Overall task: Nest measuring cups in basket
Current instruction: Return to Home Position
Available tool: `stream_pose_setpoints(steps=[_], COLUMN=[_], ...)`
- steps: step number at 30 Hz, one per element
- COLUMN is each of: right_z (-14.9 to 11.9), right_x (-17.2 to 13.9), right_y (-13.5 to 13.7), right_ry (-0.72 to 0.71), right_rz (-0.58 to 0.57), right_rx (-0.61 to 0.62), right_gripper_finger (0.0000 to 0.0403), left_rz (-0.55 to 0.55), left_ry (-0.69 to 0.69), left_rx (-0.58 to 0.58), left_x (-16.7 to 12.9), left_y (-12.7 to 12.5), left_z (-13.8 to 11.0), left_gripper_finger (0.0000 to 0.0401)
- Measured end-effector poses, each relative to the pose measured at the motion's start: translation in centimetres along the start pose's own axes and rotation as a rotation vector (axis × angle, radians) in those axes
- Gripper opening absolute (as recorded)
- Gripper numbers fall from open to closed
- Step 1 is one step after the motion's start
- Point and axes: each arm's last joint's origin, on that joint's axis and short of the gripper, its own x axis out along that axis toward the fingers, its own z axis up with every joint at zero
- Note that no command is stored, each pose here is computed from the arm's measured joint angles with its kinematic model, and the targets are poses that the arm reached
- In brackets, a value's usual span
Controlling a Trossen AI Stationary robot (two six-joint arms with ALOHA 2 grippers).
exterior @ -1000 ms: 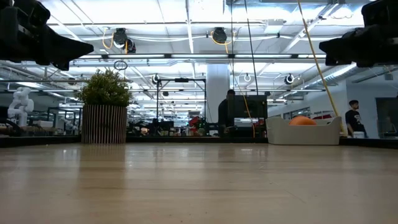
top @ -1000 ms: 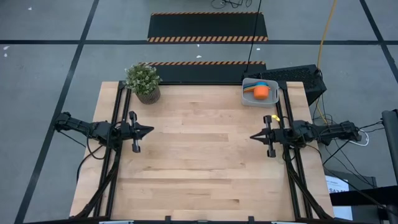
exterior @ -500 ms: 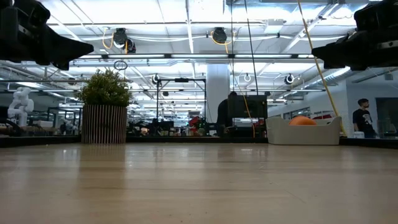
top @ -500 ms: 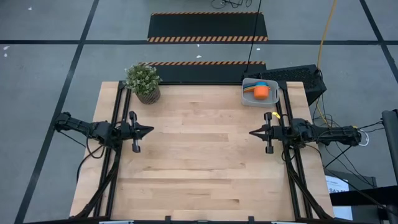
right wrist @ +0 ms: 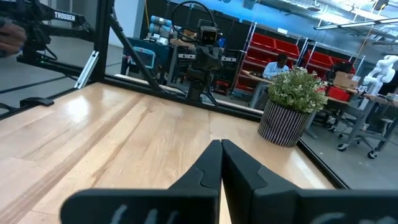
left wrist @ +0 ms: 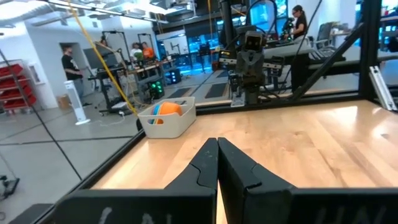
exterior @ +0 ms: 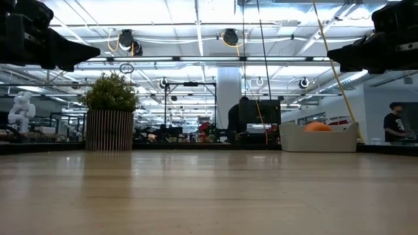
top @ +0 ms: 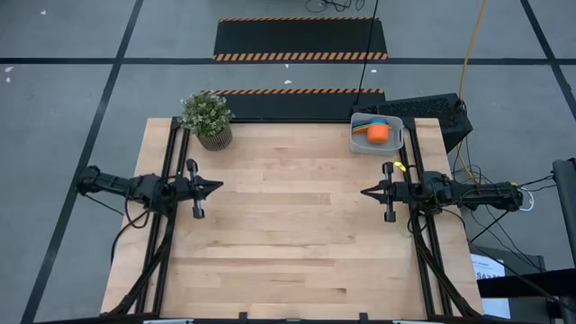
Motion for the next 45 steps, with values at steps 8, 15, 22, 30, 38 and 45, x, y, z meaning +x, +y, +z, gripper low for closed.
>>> stream_pose_setpoints(steps=[8,15,22,30,38,45], right_z=[0.01,0.03,0.03,0.02,0.02,0.02], right_x=[0.00,0.00,0.00,0.00,0.00,0.00], right_y=[0.00,-0.01,-0.01,0.00,0.00,0.00], right_ry=[-0.001,-0.003,-0.003,-0.003,-0.003,-0.003], right_rz=[-0.001,-0.001,-0.001,-0.001,-0.001,-0.001], right_rx=[0.000,0.000,0.000,0.000,0.000,0.000], right_gripper_finger=[0.0000,0.0000,0.0000,0.0000,0.0000,0.0000], left_rz=[-0.032,-0.145,-0.149,-0.240,-0.236,-0.230], left_ry=[0.000,-0.007,0.000,0.007,-0.008,-0.025], left_rx=[-0.021,-0.034,-0.026,-0.020,-0.037,-0.040], left_x=[0.19,0.18,0.25,0.28,0.29,0.30], left_y=[0.34,0.07,0.20,0.18,0.20,0.24], left_z=[-0.15,-0.23,-0.33,-0.57,-0.44,-0.28], left_gripper_finger=[0.0002,0.0001,0.0001,0.0009,0.0005,0.0023])
